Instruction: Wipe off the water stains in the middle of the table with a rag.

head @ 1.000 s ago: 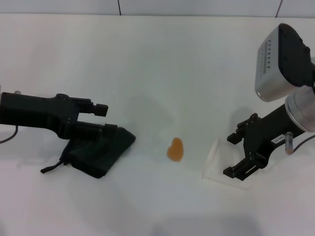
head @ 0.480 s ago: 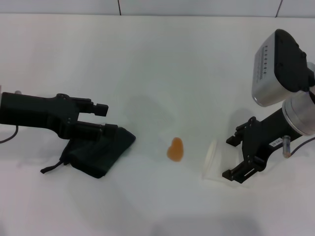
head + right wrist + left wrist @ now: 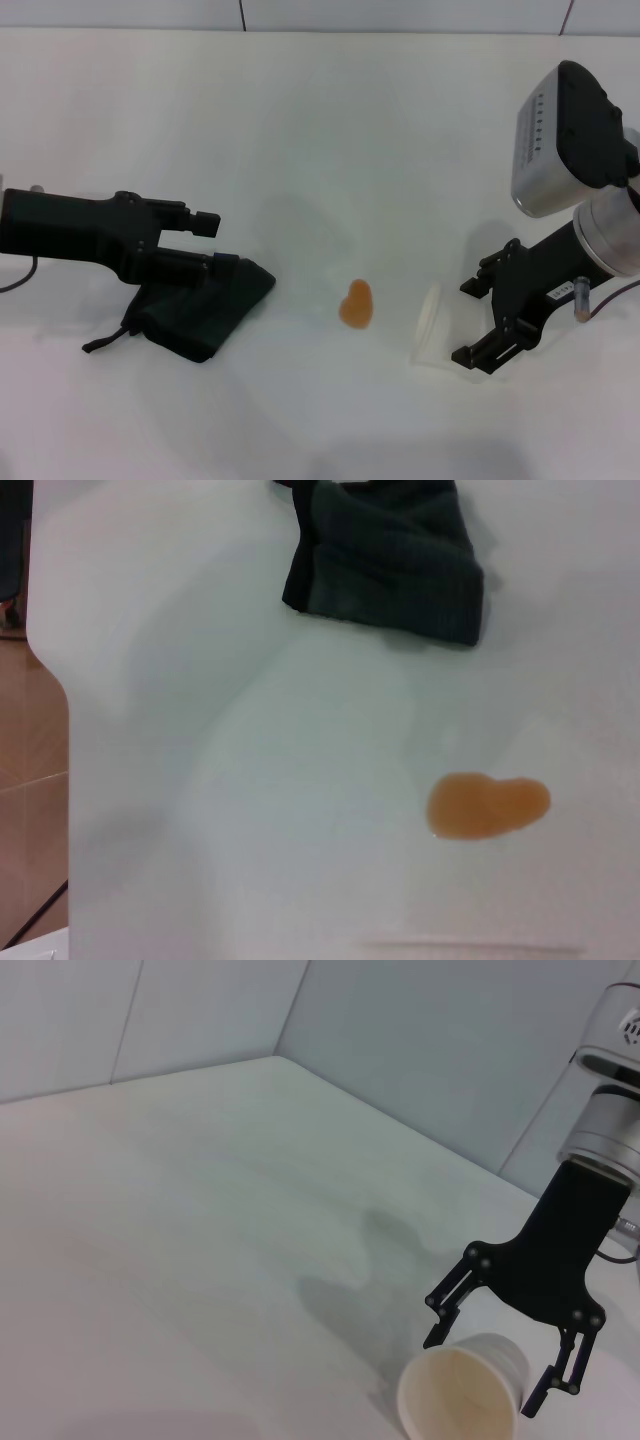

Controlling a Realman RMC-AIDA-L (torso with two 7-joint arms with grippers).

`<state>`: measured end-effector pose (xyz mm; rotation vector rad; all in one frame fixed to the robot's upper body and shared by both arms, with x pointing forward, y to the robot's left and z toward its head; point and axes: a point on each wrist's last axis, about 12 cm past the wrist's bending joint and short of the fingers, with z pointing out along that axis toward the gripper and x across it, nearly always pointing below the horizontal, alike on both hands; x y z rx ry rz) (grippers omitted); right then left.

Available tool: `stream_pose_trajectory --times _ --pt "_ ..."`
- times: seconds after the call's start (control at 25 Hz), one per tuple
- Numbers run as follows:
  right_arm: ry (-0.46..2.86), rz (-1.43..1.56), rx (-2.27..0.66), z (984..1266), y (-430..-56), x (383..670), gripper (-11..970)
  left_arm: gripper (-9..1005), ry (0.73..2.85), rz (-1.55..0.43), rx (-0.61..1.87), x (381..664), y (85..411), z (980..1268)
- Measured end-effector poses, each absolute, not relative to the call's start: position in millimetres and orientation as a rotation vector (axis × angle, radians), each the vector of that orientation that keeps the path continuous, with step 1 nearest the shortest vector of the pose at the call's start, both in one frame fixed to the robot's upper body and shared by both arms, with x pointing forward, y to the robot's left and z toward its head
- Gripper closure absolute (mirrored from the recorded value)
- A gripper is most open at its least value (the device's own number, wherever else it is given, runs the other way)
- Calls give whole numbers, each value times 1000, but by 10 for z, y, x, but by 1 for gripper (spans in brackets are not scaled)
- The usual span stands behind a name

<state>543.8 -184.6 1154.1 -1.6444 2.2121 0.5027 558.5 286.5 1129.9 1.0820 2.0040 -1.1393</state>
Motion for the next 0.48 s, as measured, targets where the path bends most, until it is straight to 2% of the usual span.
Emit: stream_pose_trajectory --times 0.48 --pt "2221 511 -1656 11503 -1833 5419 118 209 2004 -1141 1081 5579 2866 11291"
